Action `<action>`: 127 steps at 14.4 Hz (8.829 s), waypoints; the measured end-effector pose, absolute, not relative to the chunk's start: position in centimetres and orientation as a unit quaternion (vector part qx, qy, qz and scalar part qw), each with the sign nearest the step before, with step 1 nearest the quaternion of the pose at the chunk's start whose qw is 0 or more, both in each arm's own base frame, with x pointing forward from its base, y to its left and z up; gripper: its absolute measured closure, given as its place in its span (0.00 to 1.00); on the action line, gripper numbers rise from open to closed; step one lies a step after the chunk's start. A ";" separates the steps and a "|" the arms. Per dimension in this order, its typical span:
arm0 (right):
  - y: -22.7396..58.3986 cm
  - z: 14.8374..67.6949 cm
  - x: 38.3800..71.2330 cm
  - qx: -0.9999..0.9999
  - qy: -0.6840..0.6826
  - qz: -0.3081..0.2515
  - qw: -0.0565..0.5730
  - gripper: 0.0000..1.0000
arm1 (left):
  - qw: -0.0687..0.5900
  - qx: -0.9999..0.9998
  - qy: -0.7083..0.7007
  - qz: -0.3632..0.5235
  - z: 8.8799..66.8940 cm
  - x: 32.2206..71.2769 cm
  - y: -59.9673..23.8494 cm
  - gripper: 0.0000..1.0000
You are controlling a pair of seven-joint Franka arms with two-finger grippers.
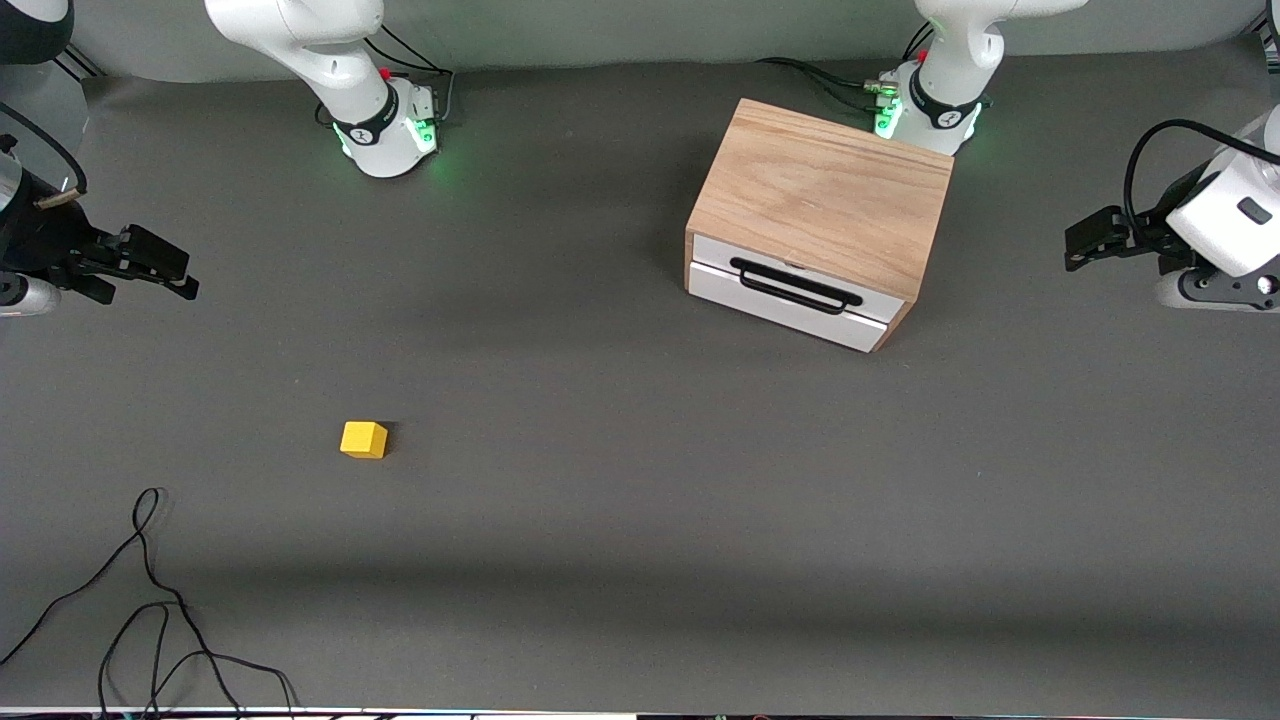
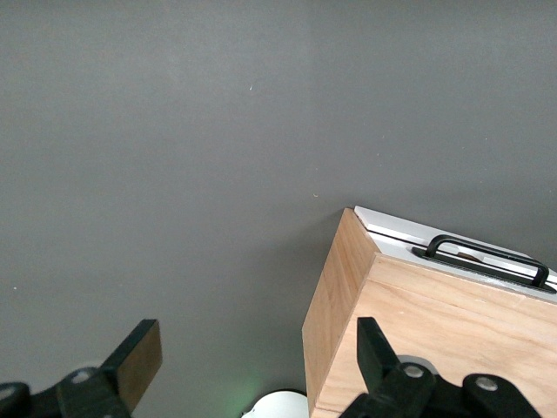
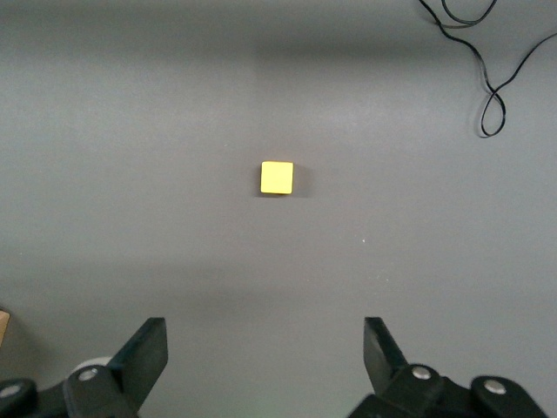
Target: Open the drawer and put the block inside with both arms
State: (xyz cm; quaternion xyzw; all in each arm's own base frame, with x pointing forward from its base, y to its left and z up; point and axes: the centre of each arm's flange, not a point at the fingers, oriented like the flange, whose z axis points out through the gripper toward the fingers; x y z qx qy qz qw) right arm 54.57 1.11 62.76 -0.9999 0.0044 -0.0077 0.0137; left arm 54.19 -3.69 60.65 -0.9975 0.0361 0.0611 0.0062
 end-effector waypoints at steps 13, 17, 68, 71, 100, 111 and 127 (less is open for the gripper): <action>0.7 62.5 54.6 -1.000 0.008 -0.005 0.014 0.00 | 0.029 -0.993 0.103 0.055 59.8 55.1 -1.9 0.00; 0.8 61.7 55.1 -1.000 0.008 0.003 0.014 0.00 | 0.035 -0.991 0.114 0.057 59.7 55.2 -1.9 0.00; 3.3 55.4 58.1 -1.000 0.011 0.016 0.013 0.00 | 0.117 -0.879 -0.456 0.079 31.1 51.2 -33.4 0.74; 3.3 53.5 58.6 -1.000 0.011 0.009 0.013 0.00 | 0.099 -0.875 -0.469 0.069 32.4 52.2 -33.7 0.86; 4.0 47.6 61.6 -1.000 0.008 0.005 0.013 0.00 | 0.105 -0.888 -0.439 0.085 39.1 58.1 -29.7 0.01; 5.6 38.5 63.4 -0.999 0.030 0.009 0.012 0.00 | 0.131 -0.888 -0.426 0.113 34.3 57.5 -30.8 0.01; 3.3 20.7 61.2 -0.999 0.051 0.006 0.003 0.01 | 0.050 -0.980 -0.172 0.087 56.5 60.4 -15.6 0.00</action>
